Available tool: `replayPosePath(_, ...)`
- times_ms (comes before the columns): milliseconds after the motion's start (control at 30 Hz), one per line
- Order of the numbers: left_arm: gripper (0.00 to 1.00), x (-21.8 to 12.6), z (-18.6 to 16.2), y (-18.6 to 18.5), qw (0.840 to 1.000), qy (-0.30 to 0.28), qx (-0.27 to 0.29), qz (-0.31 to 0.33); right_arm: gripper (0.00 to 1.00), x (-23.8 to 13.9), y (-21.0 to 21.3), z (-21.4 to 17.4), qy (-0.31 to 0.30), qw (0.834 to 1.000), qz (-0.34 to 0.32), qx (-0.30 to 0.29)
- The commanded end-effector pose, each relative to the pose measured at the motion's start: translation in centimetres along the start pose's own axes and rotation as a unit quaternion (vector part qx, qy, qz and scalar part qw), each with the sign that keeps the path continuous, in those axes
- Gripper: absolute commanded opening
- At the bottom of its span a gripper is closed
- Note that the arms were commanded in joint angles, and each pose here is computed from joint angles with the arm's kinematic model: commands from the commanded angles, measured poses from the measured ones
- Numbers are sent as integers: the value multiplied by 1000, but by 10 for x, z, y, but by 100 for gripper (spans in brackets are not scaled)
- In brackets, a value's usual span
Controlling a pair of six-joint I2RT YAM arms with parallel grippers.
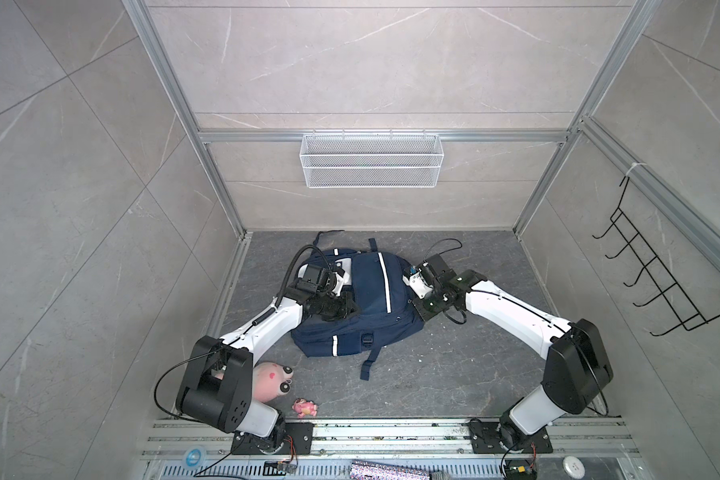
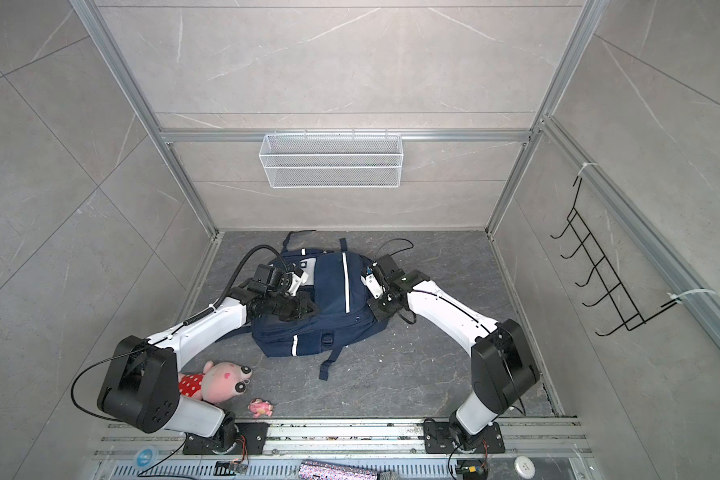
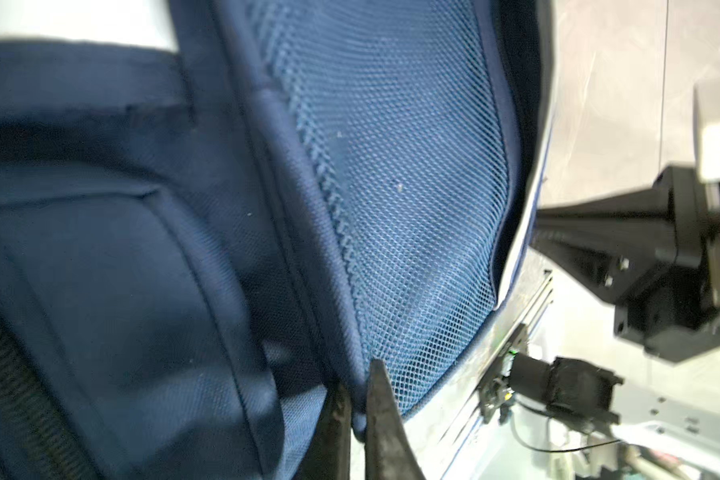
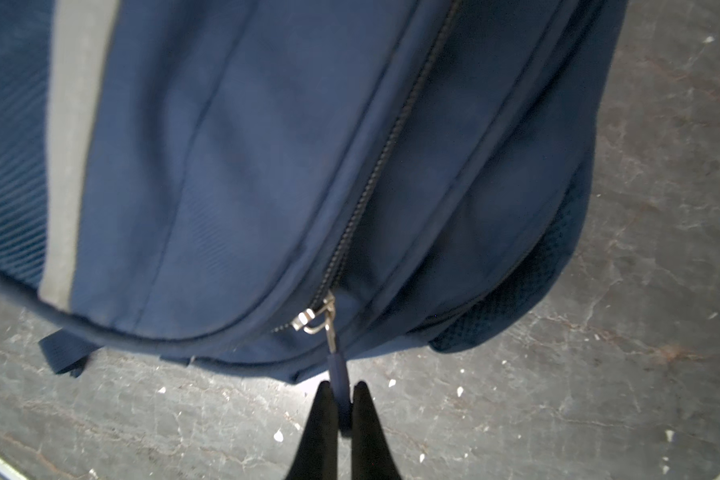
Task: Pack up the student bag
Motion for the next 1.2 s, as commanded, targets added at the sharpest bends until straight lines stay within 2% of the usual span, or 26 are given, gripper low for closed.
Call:
replayPosePath(0,0,-13,-17,36,994,51,27,94,0,-11,-67,5,11,986,-159,41)
replayPosePath(133,0,-16,-18,36,990,72,61,100,0,-13,-71,18,1,985,-171,27)
replayPosePath(267,0,-15,-16,29,989,91,88,81,0,-11,-73,21,-14,984,-178,12)
replayPosePath(433,0,-16,-4,35,987,82,84,112,0,-12,-60,24,-28,989,-146,-6)
replayPosePath(467,3,-17,1,37,987,75,74,118,0,-11,-54,22,-26,990,-140,-9)
replayPosePath(500,10,-19,5,37,988,69,60,121,0,-9,-46,18,-23,991,-132,-13)
replayPosePath(700,61,-43,28,21,991,-10,0,132,0,-7,5,-5,-24,997,-72,4)
replayPosePath(800,77,-56,29,13,991,-37,-17,128,0,-7,34,-11,-31,999,-36,6)
replayPosePath(900,85,-64,21,5,992,-39,-47,115,0,-9,60,-10,-44,999,5,6)
replayPosePath(1067,84,-67,-12,6,985,-19,-146,90,0,-12,92,-3,-58,997,52,-7)
replayPosePath(1167,83,-68,-33,13,977,-28,-192,85,0,-12,102,-1,-63,995,76,-7)
Point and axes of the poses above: each gripper's point midway between its finger pads, its own x axis out along the fingers, its own y axis along the line the jaws close on, z = x × y, the point moved 5 cm from there along -x, back along the fingers, and after that the axes turned 4 degrees about -x, right-handed, at the moved point
